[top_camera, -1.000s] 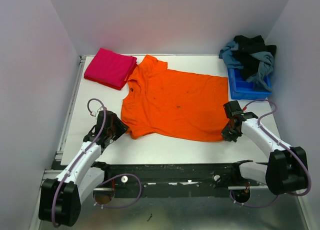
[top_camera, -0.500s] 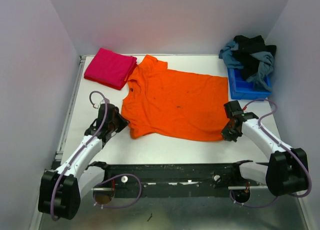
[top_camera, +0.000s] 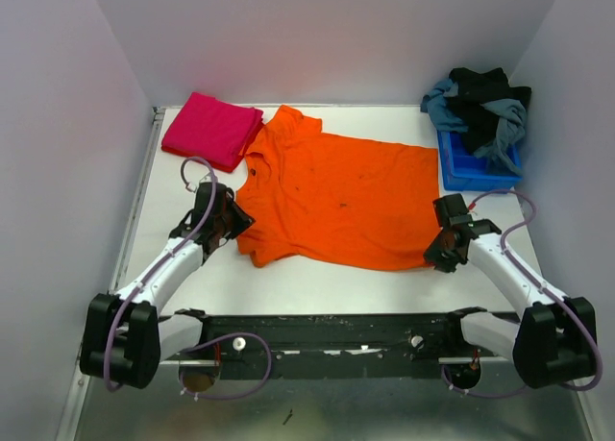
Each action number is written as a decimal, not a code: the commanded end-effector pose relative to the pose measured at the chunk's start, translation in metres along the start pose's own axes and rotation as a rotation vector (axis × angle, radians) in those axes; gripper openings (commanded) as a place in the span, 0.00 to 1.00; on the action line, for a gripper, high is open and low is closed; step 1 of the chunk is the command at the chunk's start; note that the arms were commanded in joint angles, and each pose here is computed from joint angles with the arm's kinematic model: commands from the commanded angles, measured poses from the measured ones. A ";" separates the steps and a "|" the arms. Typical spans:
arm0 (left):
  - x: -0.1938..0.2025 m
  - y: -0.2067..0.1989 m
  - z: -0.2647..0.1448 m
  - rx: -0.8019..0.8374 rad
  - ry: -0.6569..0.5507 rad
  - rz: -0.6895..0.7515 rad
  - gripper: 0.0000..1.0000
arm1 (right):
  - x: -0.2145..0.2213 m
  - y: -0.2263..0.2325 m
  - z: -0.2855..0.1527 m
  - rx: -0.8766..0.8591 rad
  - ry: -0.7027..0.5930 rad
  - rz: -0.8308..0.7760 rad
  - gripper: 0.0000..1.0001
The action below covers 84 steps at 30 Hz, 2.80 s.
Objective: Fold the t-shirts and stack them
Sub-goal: Flatten out the tshirt
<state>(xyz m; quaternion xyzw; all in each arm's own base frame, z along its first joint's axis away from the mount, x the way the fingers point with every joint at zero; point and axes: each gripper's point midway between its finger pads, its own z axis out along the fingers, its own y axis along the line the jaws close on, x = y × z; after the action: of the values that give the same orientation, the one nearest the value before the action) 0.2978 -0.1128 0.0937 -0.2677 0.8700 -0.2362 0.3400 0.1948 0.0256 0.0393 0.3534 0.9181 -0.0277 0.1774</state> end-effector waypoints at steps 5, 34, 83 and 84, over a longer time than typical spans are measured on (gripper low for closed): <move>0.020 0.015 -0.020 0.000 0.032 0.008 0.45 | -0.001 0.029 -0.013 -0.241 -0.038 -0.073 0.51; 0.028 0.030 -0.034 -0.032 0.058 0.065 0.64 | 0.082 0.188 -0.087 -0.794 0.008 -0.697 0.52; -0.109 0.038 -0.075 0.055 -0.113 -0.091 0.63 | 0.253 0.365 -0.084 -0.607 -0.418 -1.429 0.50; -0.109 0.038 -0.075 0.055 -0.114 -0.095 0.63 | 0.251 0.367 -0.084 -0.600 -0.428 -1.423 0.50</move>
<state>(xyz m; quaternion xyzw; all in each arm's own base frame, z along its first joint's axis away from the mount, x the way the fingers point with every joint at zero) 0.3028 0.0023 0.1719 -0.3170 0.8305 -0.2542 0.3810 0.2272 0.4802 0.0623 -0.3969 0.8384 0.0863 0.3633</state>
